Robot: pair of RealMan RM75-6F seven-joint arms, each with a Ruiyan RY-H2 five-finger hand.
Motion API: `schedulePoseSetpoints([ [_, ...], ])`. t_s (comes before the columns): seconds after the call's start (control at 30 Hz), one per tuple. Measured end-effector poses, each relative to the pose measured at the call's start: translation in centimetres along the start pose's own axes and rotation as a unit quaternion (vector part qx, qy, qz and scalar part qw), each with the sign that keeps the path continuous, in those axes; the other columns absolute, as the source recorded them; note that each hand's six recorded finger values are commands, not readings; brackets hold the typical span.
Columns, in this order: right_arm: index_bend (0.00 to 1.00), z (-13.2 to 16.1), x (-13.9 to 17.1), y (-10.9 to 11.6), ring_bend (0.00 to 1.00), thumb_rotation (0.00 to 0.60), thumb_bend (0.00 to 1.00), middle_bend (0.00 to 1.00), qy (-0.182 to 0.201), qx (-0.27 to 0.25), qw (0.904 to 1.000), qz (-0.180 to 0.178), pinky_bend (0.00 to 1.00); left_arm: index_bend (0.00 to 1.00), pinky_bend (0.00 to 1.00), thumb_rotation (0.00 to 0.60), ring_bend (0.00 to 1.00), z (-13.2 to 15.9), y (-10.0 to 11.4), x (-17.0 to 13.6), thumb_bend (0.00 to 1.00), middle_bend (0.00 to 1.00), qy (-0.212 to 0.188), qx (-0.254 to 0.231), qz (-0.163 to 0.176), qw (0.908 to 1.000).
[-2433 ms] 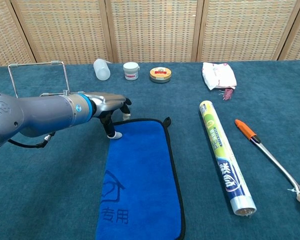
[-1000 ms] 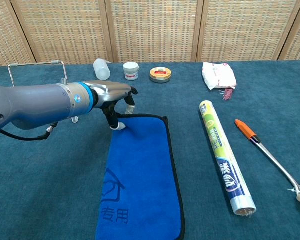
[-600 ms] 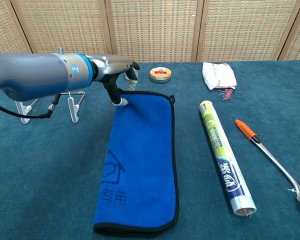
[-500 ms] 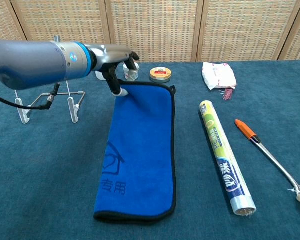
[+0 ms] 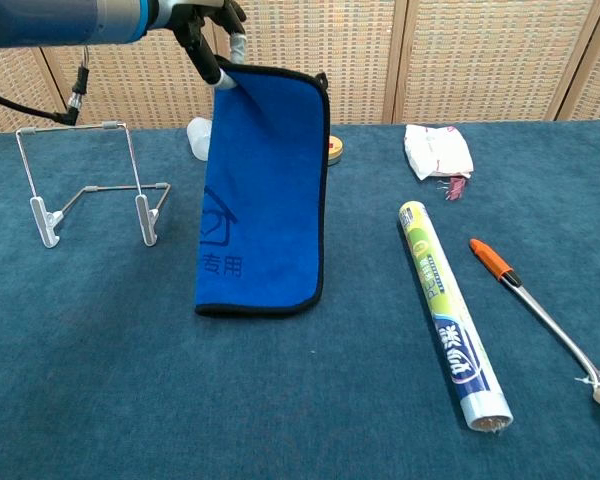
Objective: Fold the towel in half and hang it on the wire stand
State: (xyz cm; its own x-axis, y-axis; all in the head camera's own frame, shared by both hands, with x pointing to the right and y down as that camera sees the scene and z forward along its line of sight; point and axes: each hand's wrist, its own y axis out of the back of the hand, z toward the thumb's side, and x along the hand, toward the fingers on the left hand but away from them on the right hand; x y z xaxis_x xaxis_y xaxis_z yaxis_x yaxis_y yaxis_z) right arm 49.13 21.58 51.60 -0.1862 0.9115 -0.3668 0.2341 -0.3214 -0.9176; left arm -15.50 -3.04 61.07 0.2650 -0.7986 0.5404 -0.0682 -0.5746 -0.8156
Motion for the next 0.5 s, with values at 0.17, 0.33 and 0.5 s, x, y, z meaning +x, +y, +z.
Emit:
schedulePoseSetpoints([
  [0.17,0.0,0.1,-0.1,-0.1,0.0,0.6,0.0,0.0,0.0,0.001,1.0,0.002,0.0,0.86,0.0,0.6,0.0,-1.5,1.9,0.3,0.66,0.0,0.013,-0.016,0.015,0.9997],
  [0.33,0.0,0.1,-0.1,-0.3,0.0,0.6,0.0,0.0,0.001,0.003,1.0,0.004,0.0,0.86,0.0,0.6,0.0,-3.8,3.8,0.8,0.65,0.0,0.032,-0.032,0.032,0.9985],
  [0.5,0.0,0.3,-0.1,-0.4,0.0,0.6,0.0,0.0,0.001,0.006,1.0,0.004,0.0,0.86,0.0,0.6,0.0,-5.9,5.2,1.2,0.65,0.0,0.047,-0.05,0.044,0.9967],
])
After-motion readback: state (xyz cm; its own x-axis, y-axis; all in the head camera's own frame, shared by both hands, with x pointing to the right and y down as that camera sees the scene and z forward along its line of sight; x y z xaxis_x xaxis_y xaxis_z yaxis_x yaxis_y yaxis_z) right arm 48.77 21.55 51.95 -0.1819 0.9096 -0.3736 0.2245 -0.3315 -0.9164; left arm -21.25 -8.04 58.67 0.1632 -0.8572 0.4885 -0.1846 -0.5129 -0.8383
